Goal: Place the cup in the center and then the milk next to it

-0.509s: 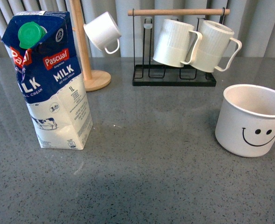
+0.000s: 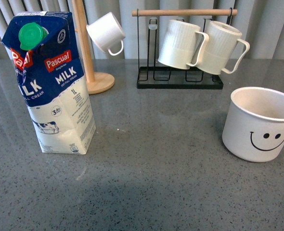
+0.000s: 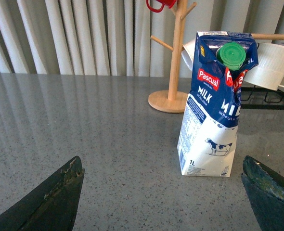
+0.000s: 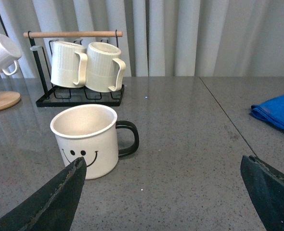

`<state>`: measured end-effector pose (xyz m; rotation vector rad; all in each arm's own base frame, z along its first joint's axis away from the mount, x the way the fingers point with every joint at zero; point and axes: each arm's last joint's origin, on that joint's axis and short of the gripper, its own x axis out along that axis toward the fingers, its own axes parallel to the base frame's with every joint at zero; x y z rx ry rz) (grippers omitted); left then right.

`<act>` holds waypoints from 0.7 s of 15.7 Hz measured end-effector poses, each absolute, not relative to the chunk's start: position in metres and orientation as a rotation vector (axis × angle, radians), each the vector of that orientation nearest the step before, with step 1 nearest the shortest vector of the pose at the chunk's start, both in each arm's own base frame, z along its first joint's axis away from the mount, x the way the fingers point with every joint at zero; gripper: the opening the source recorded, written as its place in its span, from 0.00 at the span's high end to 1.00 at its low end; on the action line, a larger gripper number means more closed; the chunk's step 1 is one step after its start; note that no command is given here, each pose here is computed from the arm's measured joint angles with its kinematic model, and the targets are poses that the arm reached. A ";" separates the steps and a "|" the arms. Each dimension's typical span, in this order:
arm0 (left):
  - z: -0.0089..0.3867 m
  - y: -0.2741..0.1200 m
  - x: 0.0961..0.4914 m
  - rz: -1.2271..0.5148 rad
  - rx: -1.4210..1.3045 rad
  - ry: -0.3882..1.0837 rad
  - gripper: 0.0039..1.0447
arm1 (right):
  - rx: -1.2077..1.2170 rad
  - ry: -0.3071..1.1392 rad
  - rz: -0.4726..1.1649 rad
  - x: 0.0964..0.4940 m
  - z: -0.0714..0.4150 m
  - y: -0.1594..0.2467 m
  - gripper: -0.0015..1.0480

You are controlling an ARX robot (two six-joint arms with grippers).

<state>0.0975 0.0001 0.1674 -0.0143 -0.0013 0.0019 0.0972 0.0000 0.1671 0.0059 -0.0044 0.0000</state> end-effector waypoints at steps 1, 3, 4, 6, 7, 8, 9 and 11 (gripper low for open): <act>0.167 0.000 0.097 0.002 -0.014 -0.001 0.06 | 0.006 -0.004 0.000 0.097 0.167 0.000 0.06; 0.167 0.000 0.097 0.002 -0.014 -0.001 0.06 | 0.006 -0.004 0.000 0.097 0.167 0.000 0.06; 0.167 0.000 0.097 0.002 -0.014 -0.001 0.06 | 0.006 -0.004 0.000 0.097 0.167 0.000 0.06; 0.167 0.000 0.097 0.002 -0.014 -0.001 0.06 | 0.006 -0.004 0.000 0.097 0.167 0.000 0.06; 0.167 0.000 0.097 0.002 -0.014 -0.001 0.06 | 0.006 -0.004 0.000 0.097 0.167 0.000 0.06; 0.167 0.000 0.097 0.002 -0.014 -0.001 0.06 | 0.006 -0.004 0.000 0.097 0.167 0.000 0.06; 0.167 0.000 0.097 0.002 -0.014 -0.001 0.06 | 0.006 -0.004 0.000 0.097 0.167 0.000 0.06; 0.167 0.000 0.097 0.002 -0.014 -0.001 0.06 | 0.006 -0.004 0.000 0.097 0.167 0.000 0.06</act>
